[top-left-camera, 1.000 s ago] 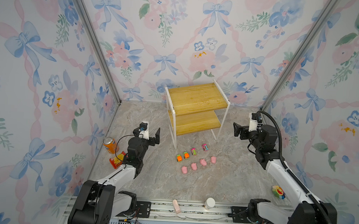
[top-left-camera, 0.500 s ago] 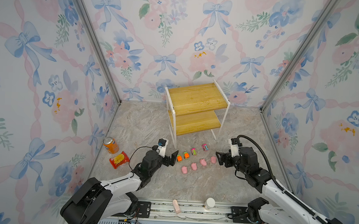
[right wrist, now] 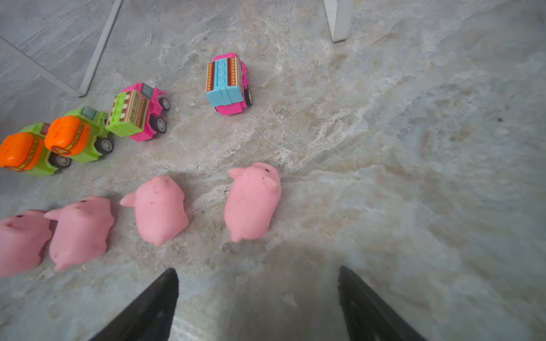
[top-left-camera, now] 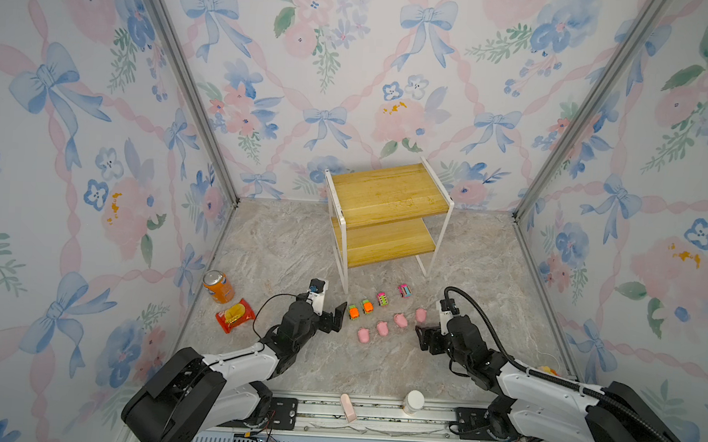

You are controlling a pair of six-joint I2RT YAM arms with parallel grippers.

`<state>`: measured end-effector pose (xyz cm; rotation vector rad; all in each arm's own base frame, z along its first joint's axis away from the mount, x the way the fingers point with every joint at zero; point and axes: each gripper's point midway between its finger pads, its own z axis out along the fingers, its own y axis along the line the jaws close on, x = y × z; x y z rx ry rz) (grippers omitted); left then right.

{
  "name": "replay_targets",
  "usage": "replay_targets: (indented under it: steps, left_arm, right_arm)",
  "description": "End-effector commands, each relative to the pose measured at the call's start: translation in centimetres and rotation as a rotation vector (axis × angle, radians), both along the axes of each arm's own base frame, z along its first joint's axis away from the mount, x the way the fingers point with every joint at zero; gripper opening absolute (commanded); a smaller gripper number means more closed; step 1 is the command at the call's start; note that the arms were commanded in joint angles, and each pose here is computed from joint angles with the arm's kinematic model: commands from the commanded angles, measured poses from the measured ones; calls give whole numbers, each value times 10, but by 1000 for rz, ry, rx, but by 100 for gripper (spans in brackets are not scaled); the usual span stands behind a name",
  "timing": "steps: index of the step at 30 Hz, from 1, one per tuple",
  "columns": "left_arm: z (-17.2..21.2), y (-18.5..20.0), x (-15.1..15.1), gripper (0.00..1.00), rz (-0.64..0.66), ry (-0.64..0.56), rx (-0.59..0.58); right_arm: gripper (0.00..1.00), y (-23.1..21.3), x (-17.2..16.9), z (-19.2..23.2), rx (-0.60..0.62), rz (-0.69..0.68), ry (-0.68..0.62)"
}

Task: Place and organize the plastic toys onto the shelf
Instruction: 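Lower the right gripper onto the nearest pink pig and close it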

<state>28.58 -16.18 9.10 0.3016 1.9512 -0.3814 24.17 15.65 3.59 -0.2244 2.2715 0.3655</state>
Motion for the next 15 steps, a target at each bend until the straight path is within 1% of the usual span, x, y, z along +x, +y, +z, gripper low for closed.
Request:
replay_targets:
  steps: [1, 6, 9, 15]
  left_arm:
    - [-4, 3, 0, 98, 21, 7, -8]
    - [-7, 3, -1, 98, 18, 6, 2]
    - [-9, 3, -1, 98, 18, 9, 6]
    - [-12, 1, -2, 98, 7, 19, 5]
  right_arm:
    - [87, 5, 19, 15, 5, -47, -74]
    - [86, 6, 29, 10, -35, -60, -83]
    - [81, 7, 35, 6, -39, -57, -80]
    - [77, 10, 44, -5, -57, -32, -58]
